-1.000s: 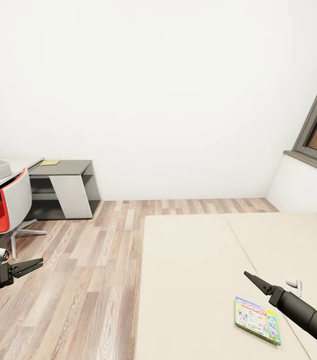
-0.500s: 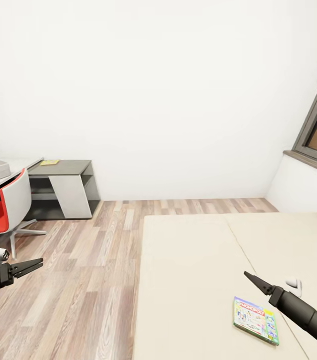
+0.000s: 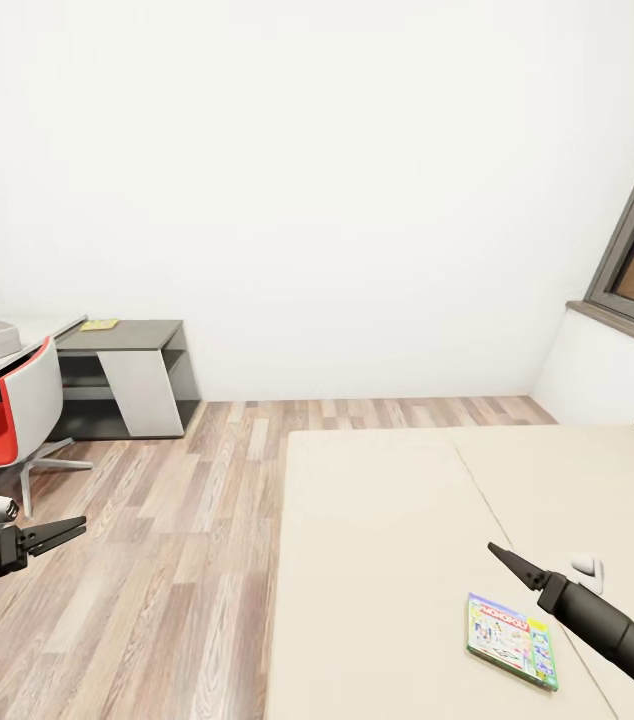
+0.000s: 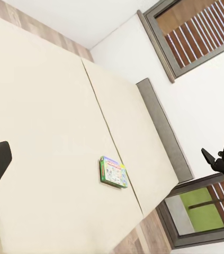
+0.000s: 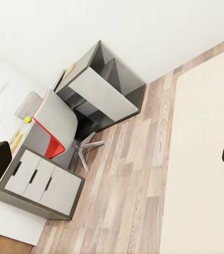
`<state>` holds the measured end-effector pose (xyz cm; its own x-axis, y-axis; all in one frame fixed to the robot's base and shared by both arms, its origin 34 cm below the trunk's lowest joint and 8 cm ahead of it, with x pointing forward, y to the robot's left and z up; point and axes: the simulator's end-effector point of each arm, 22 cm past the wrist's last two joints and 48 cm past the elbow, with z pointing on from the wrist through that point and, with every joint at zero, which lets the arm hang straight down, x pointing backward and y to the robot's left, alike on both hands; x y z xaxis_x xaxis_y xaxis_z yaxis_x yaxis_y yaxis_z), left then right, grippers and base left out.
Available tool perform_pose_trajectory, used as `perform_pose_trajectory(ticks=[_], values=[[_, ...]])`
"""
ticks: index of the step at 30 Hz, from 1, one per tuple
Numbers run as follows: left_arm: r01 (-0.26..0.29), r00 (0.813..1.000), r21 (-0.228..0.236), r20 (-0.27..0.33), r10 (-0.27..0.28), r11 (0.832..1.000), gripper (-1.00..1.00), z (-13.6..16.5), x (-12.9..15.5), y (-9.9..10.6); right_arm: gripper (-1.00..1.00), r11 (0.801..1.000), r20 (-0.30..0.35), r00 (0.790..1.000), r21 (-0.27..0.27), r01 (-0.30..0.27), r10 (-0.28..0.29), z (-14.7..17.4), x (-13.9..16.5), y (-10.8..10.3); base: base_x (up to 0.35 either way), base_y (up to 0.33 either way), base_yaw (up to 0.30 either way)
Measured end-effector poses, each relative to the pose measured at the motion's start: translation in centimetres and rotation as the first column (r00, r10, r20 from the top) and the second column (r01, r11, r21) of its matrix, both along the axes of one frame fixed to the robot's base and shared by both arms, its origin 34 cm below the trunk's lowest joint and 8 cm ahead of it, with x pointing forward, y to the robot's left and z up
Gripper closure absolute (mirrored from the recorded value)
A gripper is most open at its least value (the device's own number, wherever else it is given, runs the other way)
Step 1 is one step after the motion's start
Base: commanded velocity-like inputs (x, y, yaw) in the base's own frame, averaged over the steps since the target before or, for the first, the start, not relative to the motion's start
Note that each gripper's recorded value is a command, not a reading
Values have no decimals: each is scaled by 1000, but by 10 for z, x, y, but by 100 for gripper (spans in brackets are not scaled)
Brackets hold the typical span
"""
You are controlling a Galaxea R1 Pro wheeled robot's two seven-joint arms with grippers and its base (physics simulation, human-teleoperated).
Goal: Put all the toys in the child's room - the three board games (two on the bed and one on the table), the two jigsaw puzzles on the table, and the tennis ball on the table - inside the toy box on the table in the child's room.
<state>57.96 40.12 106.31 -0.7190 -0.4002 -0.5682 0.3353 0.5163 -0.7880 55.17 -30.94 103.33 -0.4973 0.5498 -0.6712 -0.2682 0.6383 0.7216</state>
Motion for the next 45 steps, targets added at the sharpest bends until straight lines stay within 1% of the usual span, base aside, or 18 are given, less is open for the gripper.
perform_pose_trajectory(ticks=[8,30,45], values=[[0,1000,0,0,0,1000,-100,0,0,0,-100,1000,0,1000,0,0,0,0,0,0,0,-146,0],[0,1000,0,0,0,1000,-100,0,0,0,-100,1000,-1,1000,-1,-1,1,0,0,0,0,-275,0],[0,1000,0,0,0,1000,-100,0,0,0,-100,1000,0,1000,0,-1,1,0,0,0,0,-43,0]])
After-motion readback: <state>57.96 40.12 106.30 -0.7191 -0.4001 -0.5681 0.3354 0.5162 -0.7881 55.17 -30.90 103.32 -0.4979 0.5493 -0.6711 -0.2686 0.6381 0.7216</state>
